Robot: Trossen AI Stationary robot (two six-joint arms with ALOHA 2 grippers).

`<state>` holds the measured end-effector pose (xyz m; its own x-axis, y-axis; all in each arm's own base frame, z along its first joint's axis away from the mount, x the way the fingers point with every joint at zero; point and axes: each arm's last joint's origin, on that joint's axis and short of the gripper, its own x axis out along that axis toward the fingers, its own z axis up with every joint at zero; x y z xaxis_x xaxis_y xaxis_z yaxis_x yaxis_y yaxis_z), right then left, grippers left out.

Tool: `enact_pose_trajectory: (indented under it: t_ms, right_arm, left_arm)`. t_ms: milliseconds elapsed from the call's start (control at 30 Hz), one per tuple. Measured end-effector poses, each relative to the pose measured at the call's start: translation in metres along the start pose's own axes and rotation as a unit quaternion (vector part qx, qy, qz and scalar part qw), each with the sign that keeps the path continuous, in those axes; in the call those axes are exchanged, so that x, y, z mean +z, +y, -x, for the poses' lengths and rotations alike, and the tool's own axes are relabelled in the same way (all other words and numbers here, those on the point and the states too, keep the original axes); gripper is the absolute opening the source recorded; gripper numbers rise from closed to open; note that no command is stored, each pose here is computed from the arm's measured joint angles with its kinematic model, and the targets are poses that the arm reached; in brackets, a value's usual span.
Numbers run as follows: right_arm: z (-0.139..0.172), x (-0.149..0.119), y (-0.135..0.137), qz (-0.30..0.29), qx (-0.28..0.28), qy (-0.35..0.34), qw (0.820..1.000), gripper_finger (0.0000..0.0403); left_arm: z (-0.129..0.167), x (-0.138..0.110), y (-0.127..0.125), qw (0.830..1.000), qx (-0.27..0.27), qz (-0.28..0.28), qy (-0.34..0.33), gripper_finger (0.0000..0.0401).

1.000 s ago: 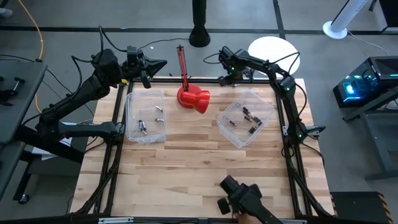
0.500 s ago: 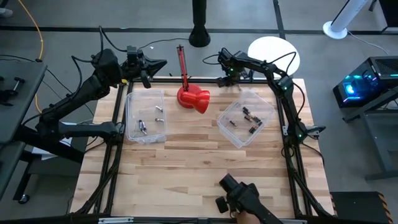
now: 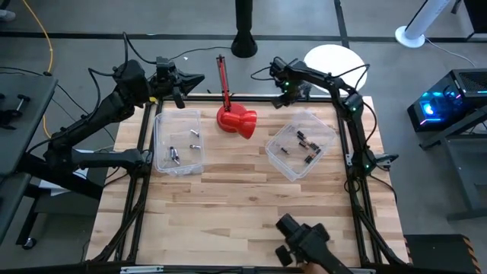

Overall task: Sort batteries
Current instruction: Put the silver battery into the left transparent bin

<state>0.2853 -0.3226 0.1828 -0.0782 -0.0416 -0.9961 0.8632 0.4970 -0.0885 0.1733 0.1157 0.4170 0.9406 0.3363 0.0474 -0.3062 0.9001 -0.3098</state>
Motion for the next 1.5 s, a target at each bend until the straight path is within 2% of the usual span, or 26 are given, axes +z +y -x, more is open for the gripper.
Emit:
enact_pose_trajectory:
  t_ms: [200,333,467,667,700,767,867,1033,1167,1333,1500]
  right_arm:
    - [0.041,-0.012,-0.037,-0.034,-0.030,-0.024,0.999,0.0124]
    - [0.058,-0.034,-0.058,-0.072,-0.034,-0.042,0.996,0.0124]
    - [0.049,-0.080,-0.071,-0.126,-0.033,-0.037,0.991,0.0124]
    - [0.012,-0.167,-0.075,-0.225,-0.029,-0.009,0.974,0.0124]
    - [0.007,-0.177,-0.075,-0.221,-0.027,-0.015,0.975,0.0124]
    - [0.006,-0.185,-0.070,-0.240,-0.019,-0.048,0.969,0.0124]
    - [0.004,-0.193,-0.069,-0.276,-0.022,-0.048,0.960,0.0124]
    - [0.013,-0.207,-0.076,-0.308,-0.097,-0.043,0.945,0.0124]
    - [0.008,-0.219,-0.081,-0.369,-0.145,-0.029,0.918,0.0124]
    - [-0.019,-0.224,-0.082,-0.412,-0.104,-0.026,0.905,0.0124]
    - [-0.047,-0.236,-0.087,-0.468,-0.089,-0.032,0.879,0.0124]
  left_arm:
    - [0.000,0.000,0.000,1.000,0.000,-0.008,0.000,0.0000]
    - [0.000,0.000,0.000,1.000,0.000,-0.013,0.000,0.0000]
    - [0.000,0.000,0.000,1.000,0.000,-0.024,0.000,0.0000]
    - [-0.002,0.000,0.001,0.999,-0.001,-0.032,-0.004,0.0000]
    - [-0.004,0.000,0.001,0.999,-0.001,-0.032,-0.003,0.0000]
    - [-0.006,-0.001,0.002,1.000,0.000,-0.031,-0.001,0.0000]
    - [-0.011,-0.004,0.005,1.000,0.000,-0.020,0.006,0.0000]
    - [-0.015,-0.007,0.005,1.000,-0.019,-0.006,0.019,0.0000]
    - [-0.015,-0.007,0.006,1.000,-0.019,-0.006,0.019,0.0000]
    - [-0.015,-0.004,0.005,1.000,-0.024,-0.011,0.002,0.0000]
    - [-0.015,-0.003,0.004,1.000,-0.025,-0.012,-0.001,0.0000]
